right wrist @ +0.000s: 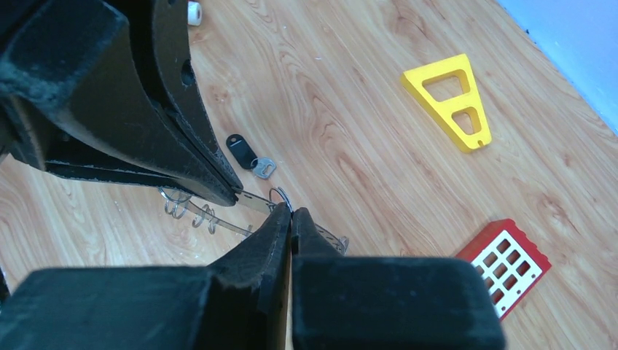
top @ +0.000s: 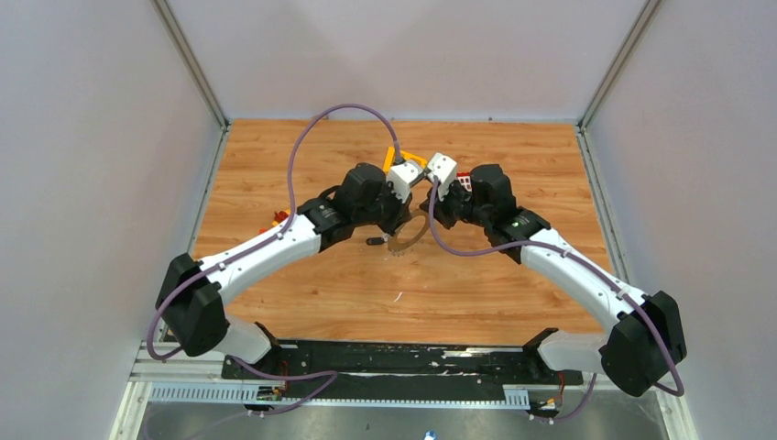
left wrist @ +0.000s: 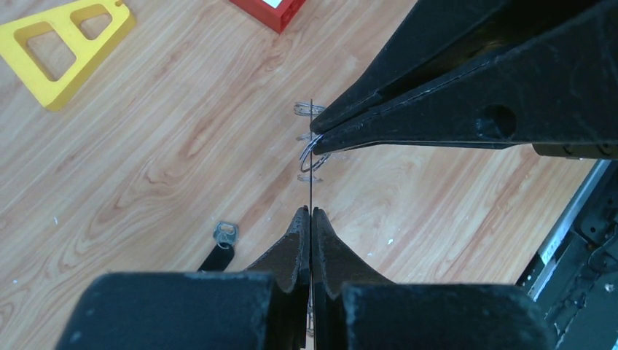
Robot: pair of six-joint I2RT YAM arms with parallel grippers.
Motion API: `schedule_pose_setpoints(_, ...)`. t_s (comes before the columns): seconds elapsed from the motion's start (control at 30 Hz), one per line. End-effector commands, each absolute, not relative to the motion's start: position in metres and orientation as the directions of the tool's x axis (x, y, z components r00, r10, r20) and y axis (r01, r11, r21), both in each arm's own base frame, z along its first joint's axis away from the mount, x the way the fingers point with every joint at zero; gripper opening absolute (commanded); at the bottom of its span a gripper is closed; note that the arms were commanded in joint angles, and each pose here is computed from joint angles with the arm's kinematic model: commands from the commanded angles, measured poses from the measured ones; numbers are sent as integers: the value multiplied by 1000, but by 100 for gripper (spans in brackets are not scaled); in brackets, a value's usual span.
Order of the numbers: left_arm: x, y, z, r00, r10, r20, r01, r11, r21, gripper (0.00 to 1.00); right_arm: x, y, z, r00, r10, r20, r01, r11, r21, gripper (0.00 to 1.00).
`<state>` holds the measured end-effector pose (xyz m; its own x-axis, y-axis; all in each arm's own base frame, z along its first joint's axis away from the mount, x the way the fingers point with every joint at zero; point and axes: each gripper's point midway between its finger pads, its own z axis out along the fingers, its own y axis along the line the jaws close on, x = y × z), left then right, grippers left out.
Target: Put the keys on the keyring
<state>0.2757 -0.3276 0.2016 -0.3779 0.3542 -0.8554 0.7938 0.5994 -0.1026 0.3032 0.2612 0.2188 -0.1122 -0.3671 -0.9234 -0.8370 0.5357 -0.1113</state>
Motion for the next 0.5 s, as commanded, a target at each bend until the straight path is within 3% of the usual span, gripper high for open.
schedule_pose_setpoints(0.0,282,-336,211,-401,325,-856,766,632,-119,0,314,262,255,-11,-329,-944,-809,559,-185,0)
schedule_pose_setpoints(0.27,283,-342,207,-413,325,-851,770,623,-136,0,313,262,251,13,-357,-934,-821,530,-214,0)
schedule_pose_setpoints(0.47,283,-338,209,-307,342,-888,809,585,-54,0,308,261,250,63,-408,-911,-838,474,-270,0)
